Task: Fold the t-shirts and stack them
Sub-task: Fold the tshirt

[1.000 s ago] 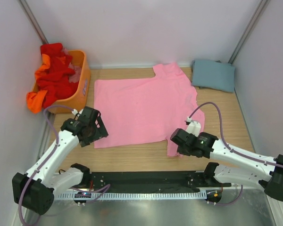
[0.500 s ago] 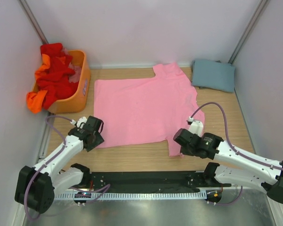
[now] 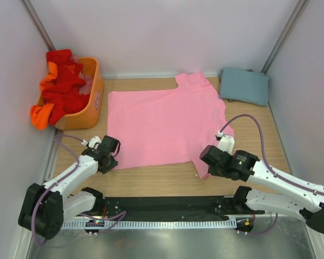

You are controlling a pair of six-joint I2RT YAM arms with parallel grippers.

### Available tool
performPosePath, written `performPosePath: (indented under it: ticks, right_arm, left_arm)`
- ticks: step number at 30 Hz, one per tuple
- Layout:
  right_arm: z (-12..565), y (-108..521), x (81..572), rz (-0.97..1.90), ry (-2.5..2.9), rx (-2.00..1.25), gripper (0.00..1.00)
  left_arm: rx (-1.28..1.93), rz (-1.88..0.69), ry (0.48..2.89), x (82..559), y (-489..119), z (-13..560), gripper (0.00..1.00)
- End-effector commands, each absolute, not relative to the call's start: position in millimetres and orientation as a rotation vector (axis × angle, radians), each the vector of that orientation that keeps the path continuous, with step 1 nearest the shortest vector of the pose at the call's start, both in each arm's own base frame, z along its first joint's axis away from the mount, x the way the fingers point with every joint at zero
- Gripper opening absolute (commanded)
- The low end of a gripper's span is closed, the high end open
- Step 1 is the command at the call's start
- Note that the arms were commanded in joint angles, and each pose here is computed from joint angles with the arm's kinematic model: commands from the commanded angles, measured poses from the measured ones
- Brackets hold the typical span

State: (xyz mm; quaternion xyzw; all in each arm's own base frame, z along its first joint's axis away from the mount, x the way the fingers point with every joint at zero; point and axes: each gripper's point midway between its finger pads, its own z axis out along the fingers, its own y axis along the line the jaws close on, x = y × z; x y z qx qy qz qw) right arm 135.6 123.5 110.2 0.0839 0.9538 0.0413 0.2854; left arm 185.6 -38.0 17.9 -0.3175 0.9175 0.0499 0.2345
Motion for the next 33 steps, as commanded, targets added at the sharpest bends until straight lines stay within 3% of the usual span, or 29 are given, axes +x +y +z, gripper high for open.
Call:
performPosePath:
  ticks: [1, 6, 7, 8, 11, 25, 33]
  right_arm:
    - [124, 120, 141, 0.111, 2.506, 0.244, 0.01]
    - [124, 117, 141, 0.102, 2.503, 0.246, 0.01]
    - [124, 117, 141, 0.103, 2.503, 0.248, 0.01]
    - [124, 116, 141, 0.102, 2.502, 0.25, 0.01]
    - [124, 116, 141, 0.098, 2.498, 0.255, 0.01]
    - [177, 106, 142, 0.168, 2.417, 0.298, 0.01]
    - [190, 122, 169, 0.053, 2.453, 0.168, 0.01]
  left_arm:
    - [-0.9, 0.16, 2.446, 195, -34, 18, 0.34]
    - [-0.875, 0.183, 2.446, 197, -36, 17, 0.29]
    - [-0.873, 0.186, 2.444, 197, -36, 17, 0.25]
    - [-0.867, 0.188, 2.44, 199, -37, 17, 0.14]
    - [-0.854, 0.199, 2.444, 200, -38, 18, 0.0]
    - [-0.794, -0.037, 2.414, 197, -56, 93, 0.0]
    - [-0.689, -0.002, 2.448, 207, -57, 124, 0.0]
